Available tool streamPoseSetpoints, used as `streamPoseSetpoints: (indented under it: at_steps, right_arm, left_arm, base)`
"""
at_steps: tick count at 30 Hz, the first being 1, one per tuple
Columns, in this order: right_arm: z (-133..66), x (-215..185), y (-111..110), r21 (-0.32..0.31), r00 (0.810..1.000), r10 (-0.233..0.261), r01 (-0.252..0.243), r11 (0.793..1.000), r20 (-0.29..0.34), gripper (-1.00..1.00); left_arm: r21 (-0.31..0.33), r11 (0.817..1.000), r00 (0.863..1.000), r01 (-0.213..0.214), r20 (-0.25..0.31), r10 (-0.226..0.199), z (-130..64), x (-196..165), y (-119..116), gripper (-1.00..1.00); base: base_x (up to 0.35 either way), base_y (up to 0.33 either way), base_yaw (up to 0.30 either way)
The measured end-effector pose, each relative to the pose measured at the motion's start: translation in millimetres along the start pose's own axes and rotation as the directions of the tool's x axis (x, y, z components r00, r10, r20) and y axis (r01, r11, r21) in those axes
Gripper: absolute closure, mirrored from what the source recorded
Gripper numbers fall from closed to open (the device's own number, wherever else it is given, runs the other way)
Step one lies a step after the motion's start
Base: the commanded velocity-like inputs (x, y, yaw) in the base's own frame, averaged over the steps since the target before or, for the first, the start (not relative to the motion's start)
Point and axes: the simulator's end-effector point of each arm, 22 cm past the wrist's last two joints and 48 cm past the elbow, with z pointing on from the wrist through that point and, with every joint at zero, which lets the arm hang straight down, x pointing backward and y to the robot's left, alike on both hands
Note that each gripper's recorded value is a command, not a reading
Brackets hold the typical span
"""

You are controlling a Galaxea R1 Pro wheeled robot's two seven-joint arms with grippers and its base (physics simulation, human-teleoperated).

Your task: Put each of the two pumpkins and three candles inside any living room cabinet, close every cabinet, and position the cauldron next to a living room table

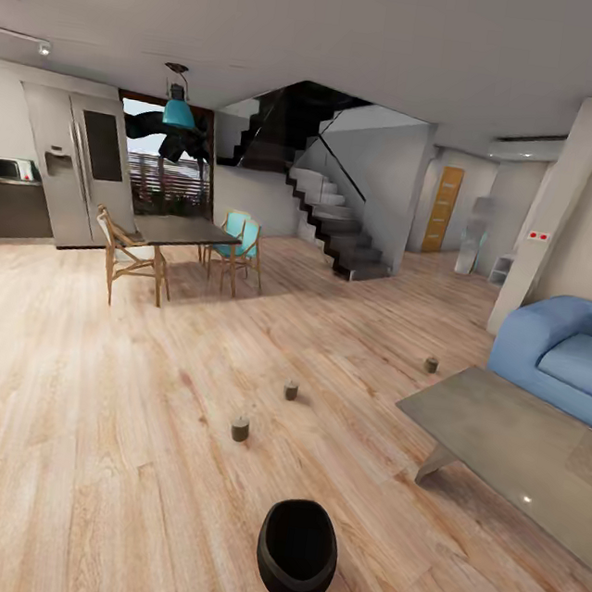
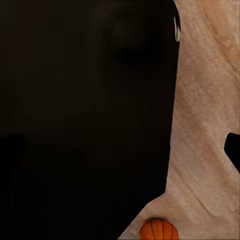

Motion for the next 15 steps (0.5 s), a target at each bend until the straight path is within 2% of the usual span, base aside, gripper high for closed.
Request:
streamPoseSetpoints:
  at_steps: [6,15]
  right_arm:
    - [0.0,-3.9,1.6,-0.004,1.000,-0.008,0.008,1.000,0.007,-1.00]
    - [-0.2,-12.9,0.3,-0.001,0.999,0.004,-0.004,1.000,0.046,-1.00]
  left_arm:
    - [0.013,1.000,1.000,0.000,0.008,0.000,-0.1,-7.0,-6.4,-1.00]
    - [0.010,1.000,0.997,0.005,0.083,-0.006,-1.0,-30.7,-3.8,-1.00]
  base:
    - [0.000,0.000,0.000]
    - [0.000,0.000,0.002]
